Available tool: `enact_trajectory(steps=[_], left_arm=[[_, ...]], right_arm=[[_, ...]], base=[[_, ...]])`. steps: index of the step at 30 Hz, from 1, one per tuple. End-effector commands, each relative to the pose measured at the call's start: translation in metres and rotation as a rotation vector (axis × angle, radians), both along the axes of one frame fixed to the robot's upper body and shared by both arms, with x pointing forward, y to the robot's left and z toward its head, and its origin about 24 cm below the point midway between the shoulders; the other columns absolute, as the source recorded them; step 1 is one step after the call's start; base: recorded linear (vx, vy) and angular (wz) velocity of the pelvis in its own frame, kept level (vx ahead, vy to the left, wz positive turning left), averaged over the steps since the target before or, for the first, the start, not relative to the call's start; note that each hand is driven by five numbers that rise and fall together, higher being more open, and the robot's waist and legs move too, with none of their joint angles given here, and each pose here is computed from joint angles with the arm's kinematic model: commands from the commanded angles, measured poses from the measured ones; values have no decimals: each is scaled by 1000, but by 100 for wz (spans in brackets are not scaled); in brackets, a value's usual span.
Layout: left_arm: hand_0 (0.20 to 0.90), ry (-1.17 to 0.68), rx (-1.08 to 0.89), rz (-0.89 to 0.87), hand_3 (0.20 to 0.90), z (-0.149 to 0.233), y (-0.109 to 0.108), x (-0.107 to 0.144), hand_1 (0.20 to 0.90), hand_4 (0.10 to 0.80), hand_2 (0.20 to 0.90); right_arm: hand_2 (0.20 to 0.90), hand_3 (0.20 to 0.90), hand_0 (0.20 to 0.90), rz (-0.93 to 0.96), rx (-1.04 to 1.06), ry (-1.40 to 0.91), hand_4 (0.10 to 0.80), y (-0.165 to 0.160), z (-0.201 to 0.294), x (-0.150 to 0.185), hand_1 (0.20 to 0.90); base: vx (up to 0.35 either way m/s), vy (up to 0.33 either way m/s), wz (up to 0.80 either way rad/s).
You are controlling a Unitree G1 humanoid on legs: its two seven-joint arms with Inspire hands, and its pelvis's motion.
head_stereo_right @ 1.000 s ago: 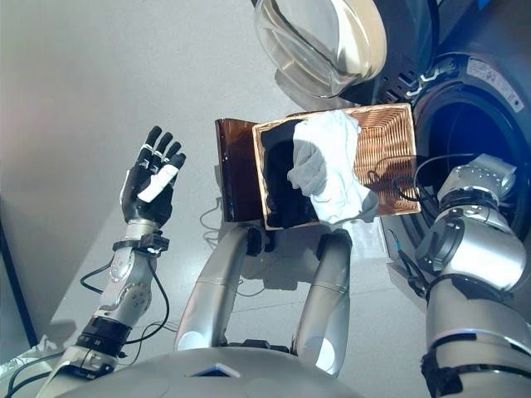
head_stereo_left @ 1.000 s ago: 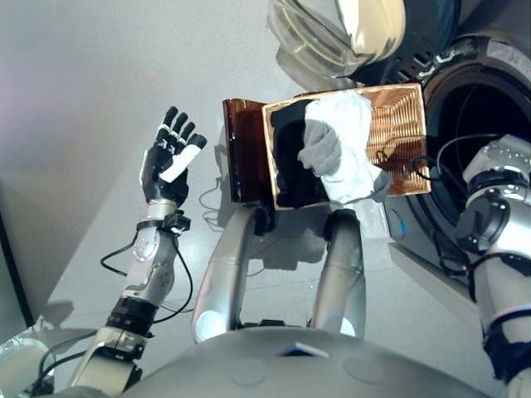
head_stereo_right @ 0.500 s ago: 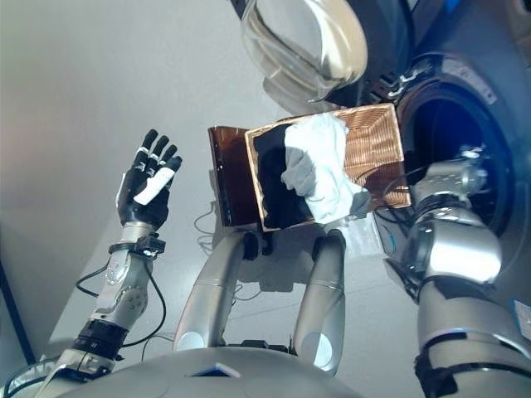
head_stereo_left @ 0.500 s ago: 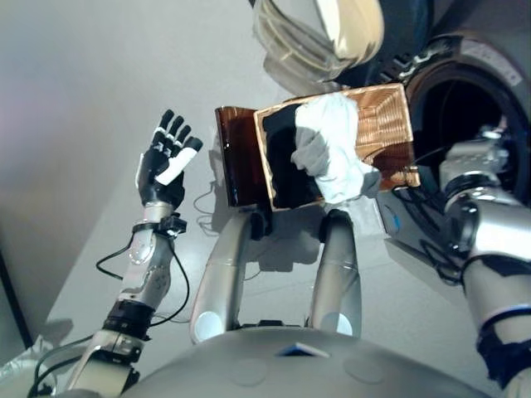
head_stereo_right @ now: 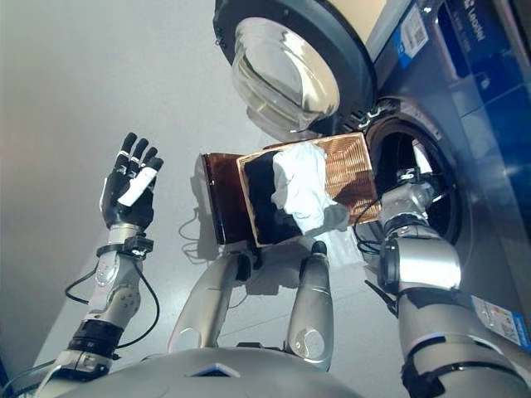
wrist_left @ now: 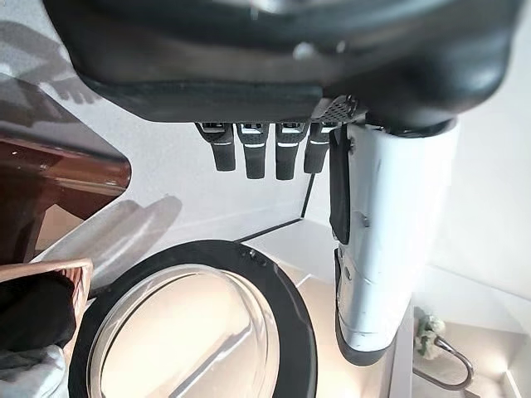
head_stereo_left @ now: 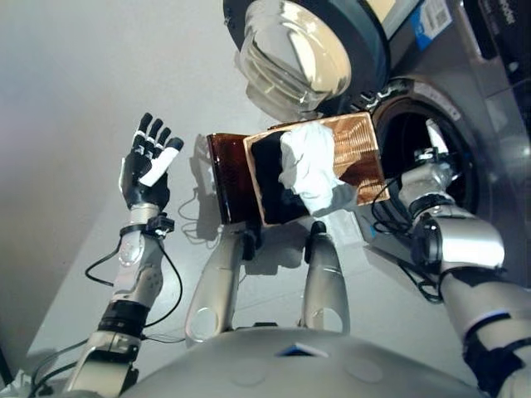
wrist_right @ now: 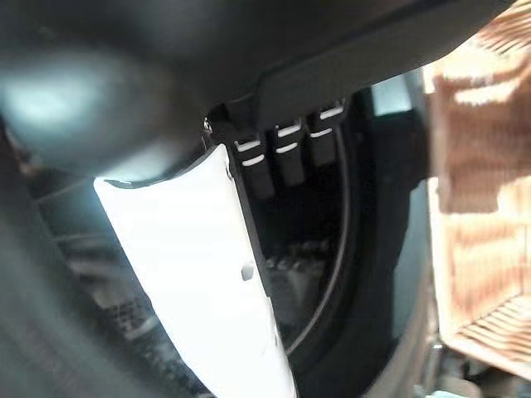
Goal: Pick up the clothes and place them into the washing machine
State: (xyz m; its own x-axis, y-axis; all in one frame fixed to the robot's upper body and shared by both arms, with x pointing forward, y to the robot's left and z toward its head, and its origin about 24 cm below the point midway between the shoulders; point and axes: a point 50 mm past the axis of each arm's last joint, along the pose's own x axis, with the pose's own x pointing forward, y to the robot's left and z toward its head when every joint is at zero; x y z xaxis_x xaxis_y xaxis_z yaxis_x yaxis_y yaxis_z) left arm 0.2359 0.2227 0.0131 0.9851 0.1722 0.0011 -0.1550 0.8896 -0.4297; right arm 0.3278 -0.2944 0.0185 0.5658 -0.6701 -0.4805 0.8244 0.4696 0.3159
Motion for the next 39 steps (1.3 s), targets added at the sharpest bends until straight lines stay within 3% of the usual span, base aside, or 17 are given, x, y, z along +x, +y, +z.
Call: enact_trajectory(steps=[1,4,5,12,21,28,39], left_arm=[[900,-219,64,55,900,34,14,7,900,800,900],[900,-183,94,84,900,27,18,8,900,800,900],[900,-157,98,101,900,21,20,8,900,800,900],[900,-157,79,100,900,17,18,7,900,800,900],[900,-71,83,81,900,-3,12,2,900,800,900],[900,-61,59,71,900,-7,8,2,900,800,900],[900,-153,44,37,900,13,-2,9,900,800,900]], right_arm=[[900,900,900,127,-248,-4,800,-6,17,6,900],[900,900,900,279,-360,65,800,12,0,2,900],[900,900,900,443,-482,121,800,27,-11,-1,900],[900,900,900,690,-588,177,800,40,-39,-24,900],[900,900,900,723,-467,253,800,48,-76,-55,900],[900,900,900,708,-333,113,800,70,-77,-53,900],[900,900,900,678,-392,-95,800,66,-41,-38,900]], base=[[-33,-57,-11],[59,-88,-9],[35,-47,-20],[36,-54,-3],[54,-45,5],[18,-32,9],[-64,-33,27]])
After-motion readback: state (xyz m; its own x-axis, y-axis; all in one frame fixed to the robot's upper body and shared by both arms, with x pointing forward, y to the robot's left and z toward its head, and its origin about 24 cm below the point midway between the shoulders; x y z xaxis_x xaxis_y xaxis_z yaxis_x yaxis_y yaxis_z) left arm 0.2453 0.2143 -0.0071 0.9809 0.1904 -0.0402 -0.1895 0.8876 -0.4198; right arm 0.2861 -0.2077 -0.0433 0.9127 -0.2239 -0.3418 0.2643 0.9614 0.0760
